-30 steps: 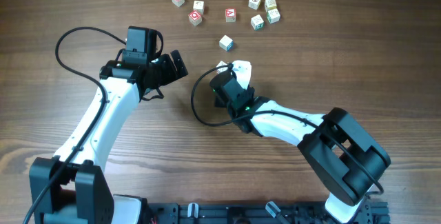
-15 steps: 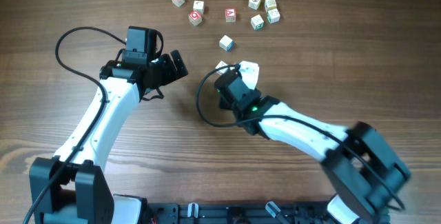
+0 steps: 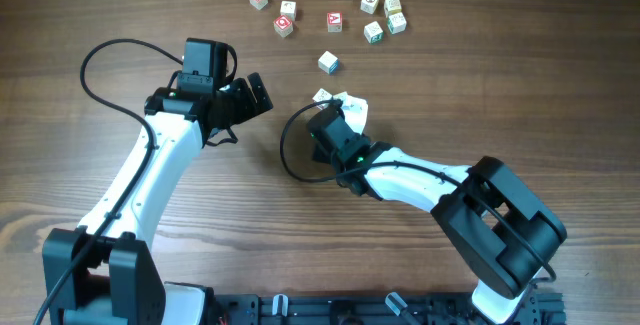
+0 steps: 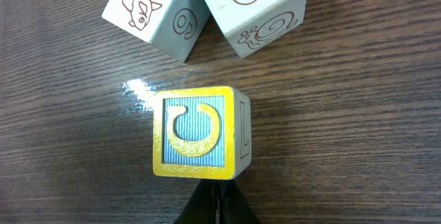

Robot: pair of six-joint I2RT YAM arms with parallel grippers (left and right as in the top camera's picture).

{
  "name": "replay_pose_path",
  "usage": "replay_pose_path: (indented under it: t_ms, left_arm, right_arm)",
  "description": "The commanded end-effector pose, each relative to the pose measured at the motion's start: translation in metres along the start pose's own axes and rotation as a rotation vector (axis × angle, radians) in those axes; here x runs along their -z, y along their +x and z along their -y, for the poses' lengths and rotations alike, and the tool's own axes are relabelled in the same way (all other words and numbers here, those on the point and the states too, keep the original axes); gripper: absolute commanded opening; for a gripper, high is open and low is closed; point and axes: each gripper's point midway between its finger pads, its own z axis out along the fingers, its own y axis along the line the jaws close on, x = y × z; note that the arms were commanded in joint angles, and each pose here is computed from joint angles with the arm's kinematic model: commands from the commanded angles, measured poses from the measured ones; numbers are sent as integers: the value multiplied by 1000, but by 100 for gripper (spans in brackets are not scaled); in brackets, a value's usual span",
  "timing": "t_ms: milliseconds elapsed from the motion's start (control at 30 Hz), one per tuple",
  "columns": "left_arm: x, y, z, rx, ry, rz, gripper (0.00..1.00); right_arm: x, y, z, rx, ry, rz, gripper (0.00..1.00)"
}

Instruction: Form a circle

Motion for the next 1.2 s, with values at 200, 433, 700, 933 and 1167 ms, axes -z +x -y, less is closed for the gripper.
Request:
replay_pose_path:
  t_ms: [200,433,700,933,1167]
  left_arm:
    - [0,-1,-3,-17,-10,6,100]
    - [0,-1,-3,-17,-10,6,100]
    - [0,-1,-3,-17,-10,6,100]
    - [0,-1,-3,-17,-10,6,100]
    - [0,-1,-3,-17,-10,6,100]
  right_arm:
    - [-12,8,15,-4,55,-5,5]
    - [-13,2,14,-9,53,24,5]
    - [-13,-2,14,-17,50,33,5]
    - [-13,-5,12,-21,41,46,4]
    - [-13,-5,10,-23,32,49,5]
